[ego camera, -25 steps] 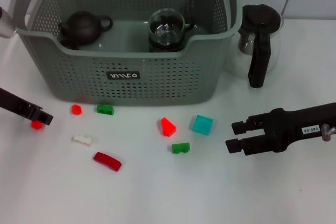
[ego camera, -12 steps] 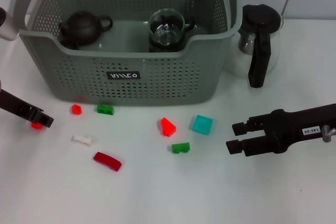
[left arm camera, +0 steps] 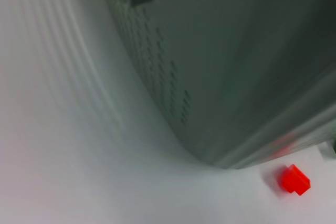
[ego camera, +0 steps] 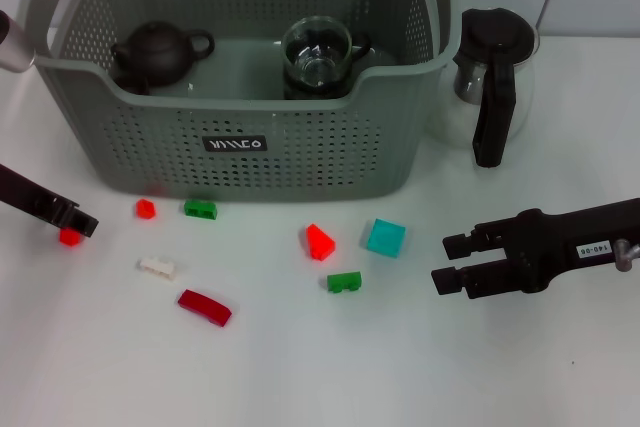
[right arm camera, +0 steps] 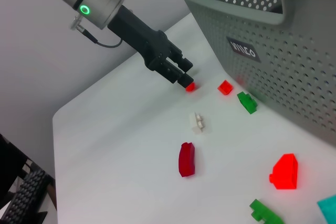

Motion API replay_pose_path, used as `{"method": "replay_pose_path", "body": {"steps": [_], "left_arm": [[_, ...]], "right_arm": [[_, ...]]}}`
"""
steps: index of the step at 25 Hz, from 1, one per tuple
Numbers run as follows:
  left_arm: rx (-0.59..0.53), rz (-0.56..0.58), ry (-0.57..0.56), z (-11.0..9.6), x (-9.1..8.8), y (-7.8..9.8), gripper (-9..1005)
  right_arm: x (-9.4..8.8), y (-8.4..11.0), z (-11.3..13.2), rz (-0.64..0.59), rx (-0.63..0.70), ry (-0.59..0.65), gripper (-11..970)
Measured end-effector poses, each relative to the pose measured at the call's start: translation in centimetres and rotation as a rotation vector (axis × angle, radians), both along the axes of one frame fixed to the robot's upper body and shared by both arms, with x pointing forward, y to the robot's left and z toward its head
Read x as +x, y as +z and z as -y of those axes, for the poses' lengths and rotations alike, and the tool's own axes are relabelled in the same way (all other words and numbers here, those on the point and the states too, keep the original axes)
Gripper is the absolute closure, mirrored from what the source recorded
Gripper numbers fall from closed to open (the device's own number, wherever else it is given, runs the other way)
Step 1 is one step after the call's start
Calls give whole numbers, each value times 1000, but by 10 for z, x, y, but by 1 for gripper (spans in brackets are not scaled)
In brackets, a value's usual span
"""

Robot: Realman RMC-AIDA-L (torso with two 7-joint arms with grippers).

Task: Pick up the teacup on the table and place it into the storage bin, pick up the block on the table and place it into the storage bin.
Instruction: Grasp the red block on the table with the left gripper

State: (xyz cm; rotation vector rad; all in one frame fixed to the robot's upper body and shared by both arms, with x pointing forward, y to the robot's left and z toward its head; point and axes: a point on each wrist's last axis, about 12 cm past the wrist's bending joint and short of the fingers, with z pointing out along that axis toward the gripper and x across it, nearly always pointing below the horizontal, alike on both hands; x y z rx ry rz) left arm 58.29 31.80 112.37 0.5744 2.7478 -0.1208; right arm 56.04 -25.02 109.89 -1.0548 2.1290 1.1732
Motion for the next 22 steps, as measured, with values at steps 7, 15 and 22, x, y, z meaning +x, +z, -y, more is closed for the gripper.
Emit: {"method": "replay_pose_path", "body": {"steps": [7, 15, 22], "left_arm": [[1, -9, -4, 0, 2, -5, 417], [3, -21, -6, 0, 3, -10, 418], [3, -25, -3, -1, 3, -13, 418]], "right_arm": [[0, 0, 0, 0, 0, 0, 249], [0, 0, 1, -1, -1, -3, 249], [0, 0, 1, -2, -1, -4, 249]]}}
